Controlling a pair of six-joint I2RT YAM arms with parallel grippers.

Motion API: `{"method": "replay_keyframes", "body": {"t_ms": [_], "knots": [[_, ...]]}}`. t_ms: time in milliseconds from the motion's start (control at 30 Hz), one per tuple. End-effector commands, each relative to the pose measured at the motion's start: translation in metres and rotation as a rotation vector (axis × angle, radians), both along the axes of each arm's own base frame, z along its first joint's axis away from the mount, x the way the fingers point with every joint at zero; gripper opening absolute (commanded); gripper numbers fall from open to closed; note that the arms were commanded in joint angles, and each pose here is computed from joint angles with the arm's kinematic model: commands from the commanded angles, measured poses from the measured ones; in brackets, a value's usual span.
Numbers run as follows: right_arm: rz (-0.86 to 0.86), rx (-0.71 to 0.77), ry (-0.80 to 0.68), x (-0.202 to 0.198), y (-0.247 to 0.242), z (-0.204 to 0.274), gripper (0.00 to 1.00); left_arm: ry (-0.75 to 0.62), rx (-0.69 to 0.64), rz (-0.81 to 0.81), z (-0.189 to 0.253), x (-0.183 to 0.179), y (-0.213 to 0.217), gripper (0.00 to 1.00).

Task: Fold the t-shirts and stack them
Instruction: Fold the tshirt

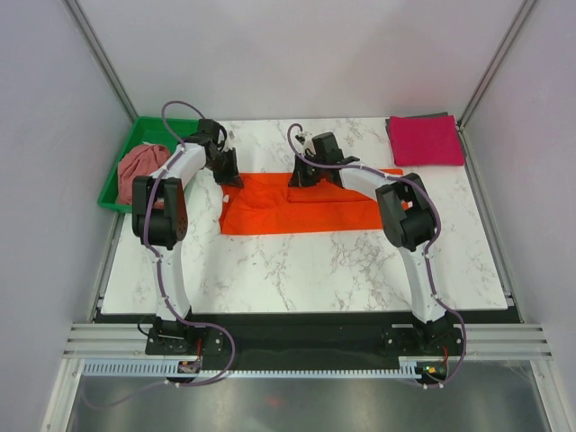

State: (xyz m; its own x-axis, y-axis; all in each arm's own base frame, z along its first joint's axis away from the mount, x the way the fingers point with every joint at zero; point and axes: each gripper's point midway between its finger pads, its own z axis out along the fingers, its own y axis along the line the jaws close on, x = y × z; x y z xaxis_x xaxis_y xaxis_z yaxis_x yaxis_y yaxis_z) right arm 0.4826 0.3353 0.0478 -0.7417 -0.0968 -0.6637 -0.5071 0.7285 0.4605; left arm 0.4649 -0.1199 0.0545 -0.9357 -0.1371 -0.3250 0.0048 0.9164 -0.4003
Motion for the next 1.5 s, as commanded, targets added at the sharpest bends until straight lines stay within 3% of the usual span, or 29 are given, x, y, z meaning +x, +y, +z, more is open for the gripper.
{"method": "replay_keyframes", "body": {"t_ms": [0,633,733,867,1033,1133,1300,1467], "knots": [[-0.014,0.026,-0.123,0.008,0.002,0.043,0.00,-0.064,-0.012,-0.032,0.010,0.016,-0.003,0.02],[-0.176,-0.050,-0.198,0.009,-0.032,0.080,0.00,-0.093,0.051,-0.013,-0.003,0.041,0.001,0.02],[-0.204,-0.063,-0.199,0.004,-0.039,0.093,0.01,-0.115,0.061,-0.005,0.004,0.047,0.003,0.14],[-0.285,-0.142,-0.173,-0.004,-0.062,0.103,0.13,-0.186,0.069,0.017,0.038,0.054,0.006,0.35],[-0.391,-0.262,-0.052,-0.022,-0.107,0.089,0.13,-0.222,0.049,0.047,0.078,0.029,0.004,0.38],[-0.433,-0.278,-0.015,-0.034,-0.129,0.083,0.11,-0.153,0.010,0.036,0.069,-0.004,-0.009,0.37],[-0.452,-0.272,-0.033,-0.050,-0.144,0.100,0.11,-0.013,0.046,0.004,0.021,-0.055,-0.029,0.33],[-0.465,-0.258,-0.065,-0.061,-0.153,0.121,0.11,0.065,0.108,0.058,-0.017,-0.061,-0.025,0.33]]}}
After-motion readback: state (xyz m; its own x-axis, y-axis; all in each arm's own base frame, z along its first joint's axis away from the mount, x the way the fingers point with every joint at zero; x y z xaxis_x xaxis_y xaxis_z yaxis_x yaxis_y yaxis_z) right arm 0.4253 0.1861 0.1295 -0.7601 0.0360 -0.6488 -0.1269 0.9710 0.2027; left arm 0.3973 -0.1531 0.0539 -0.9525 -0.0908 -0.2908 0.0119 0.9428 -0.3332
